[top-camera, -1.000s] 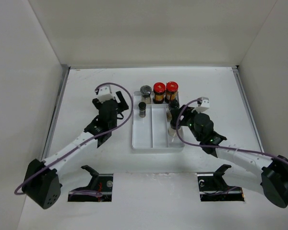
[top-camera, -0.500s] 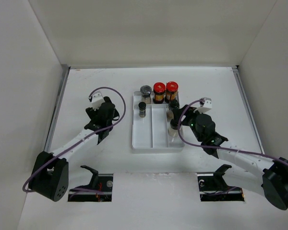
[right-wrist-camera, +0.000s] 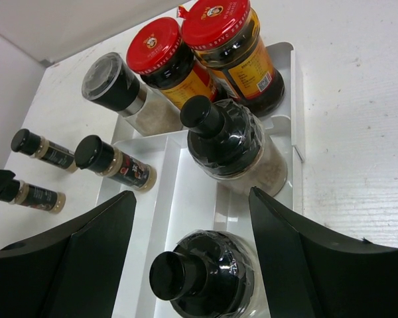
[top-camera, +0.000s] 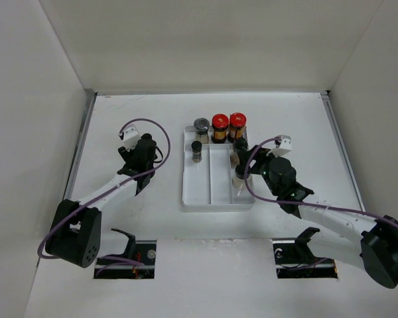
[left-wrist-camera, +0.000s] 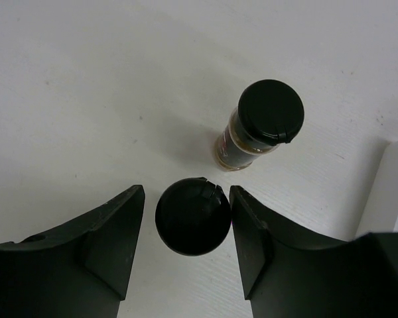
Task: Organize the condiment bottles
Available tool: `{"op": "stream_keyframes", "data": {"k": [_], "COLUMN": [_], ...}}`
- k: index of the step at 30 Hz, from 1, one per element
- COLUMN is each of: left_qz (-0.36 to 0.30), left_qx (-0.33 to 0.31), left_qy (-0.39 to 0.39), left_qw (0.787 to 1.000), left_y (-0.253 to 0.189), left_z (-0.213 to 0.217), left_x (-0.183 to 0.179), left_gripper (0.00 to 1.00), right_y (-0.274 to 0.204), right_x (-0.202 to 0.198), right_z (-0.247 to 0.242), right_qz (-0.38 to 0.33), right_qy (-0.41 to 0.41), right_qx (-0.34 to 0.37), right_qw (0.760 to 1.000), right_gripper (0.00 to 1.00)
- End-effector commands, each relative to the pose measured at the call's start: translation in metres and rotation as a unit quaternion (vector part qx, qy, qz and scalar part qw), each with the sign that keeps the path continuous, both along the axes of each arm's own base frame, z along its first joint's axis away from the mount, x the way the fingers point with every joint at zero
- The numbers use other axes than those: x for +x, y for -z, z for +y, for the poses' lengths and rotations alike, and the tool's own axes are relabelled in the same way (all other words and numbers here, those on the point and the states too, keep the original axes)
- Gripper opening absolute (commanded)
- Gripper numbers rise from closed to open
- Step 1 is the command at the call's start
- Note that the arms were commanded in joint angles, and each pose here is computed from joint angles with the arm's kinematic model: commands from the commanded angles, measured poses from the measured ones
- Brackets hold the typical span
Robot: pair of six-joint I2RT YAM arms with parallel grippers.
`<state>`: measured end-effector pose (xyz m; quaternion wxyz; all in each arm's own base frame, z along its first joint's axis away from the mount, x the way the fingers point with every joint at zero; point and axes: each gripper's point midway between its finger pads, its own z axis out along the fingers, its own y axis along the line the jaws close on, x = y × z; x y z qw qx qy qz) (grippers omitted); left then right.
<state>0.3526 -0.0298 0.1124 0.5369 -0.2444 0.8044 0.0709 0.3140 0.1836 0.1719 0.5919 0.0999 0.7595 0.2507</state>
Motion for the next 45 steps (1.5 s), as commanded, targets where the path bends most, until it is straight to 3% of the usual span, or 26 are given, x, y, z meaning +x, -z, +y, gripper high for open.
{"op": "stream_keyframes", "data": {"k": [1, 4, 8, 15, 19, 24, 30, 38, 45], "left_qz": [-0.028, -0.023, -0.026, -0.06, -0.071, -0.038, -0.06, -0.118, -0.127], "left_qx": [-0.018, -0.021, -0.029, -0.037, -0.037, -0.026, -0.059, -0.091, -0.07], "left_qy": [-0.003, 0.003, 0.01, 0.048, 0.108, 0.196, 0.292, 0.363, 0.367], "left_qw": [0.999, 1.0, 0.999, 0.996, 0.991, 0.979, 0.953, 0.92, 0.919], "left_y": [-0.008, -0.004, -0.006, -0.042, -0.076, -0.094, -0.124, -0.149, -0.121], "left_z": [0.0, -0.001, -0.003, -0.024, -0.058, -0.102, -0.17, -0.263, -0.306], "left_x": [0.01, 0.009, 0.008, 0.0, -0.012, -0.033, -0.051, -0.026, 0.018], "left_gripper": [0.52, 0.5, 0.37, 0.28, 0.28, 0.27, 0.27, 0.27, 0.26], "right_y": [-0.021, -0.021, -0.021, -0.022, -0.021, -0.02, -0.02, -0.023, -0.021], "right_x": [0.006, 0.006, 0.006, 0.006, 0.006, 0.007, 0.007, 0.008, 0.009], "right_z": [0.001, 0.001, 0.001, 0.0, 0.0, -0.001, -0.002, -0.017, -0.027], "right_qz": [-0.028, -0.027, -0.027, -0.028, -0.027, -0.027, -0.028, -0.035, -0.035], "right_qy": [0.007, 0.007, 0.006, 0.008, 0.008, 0.01, 0.013, 0.042, 0.06], "right_qx": [0.026, 0.026, 0.025, 0.024, 0.025, 0.025, 0.022, 0.024, 0.027], "right_qw": [0.999, 0.999, 0.999, 0.999, 0.999, 0.999, 0.999, 0.998, 0.997], "right_gripper": [0.76, 0.76, 0.76, 0.76, 0.76, 0.76, 0.76, 0.75, 0.75]}}
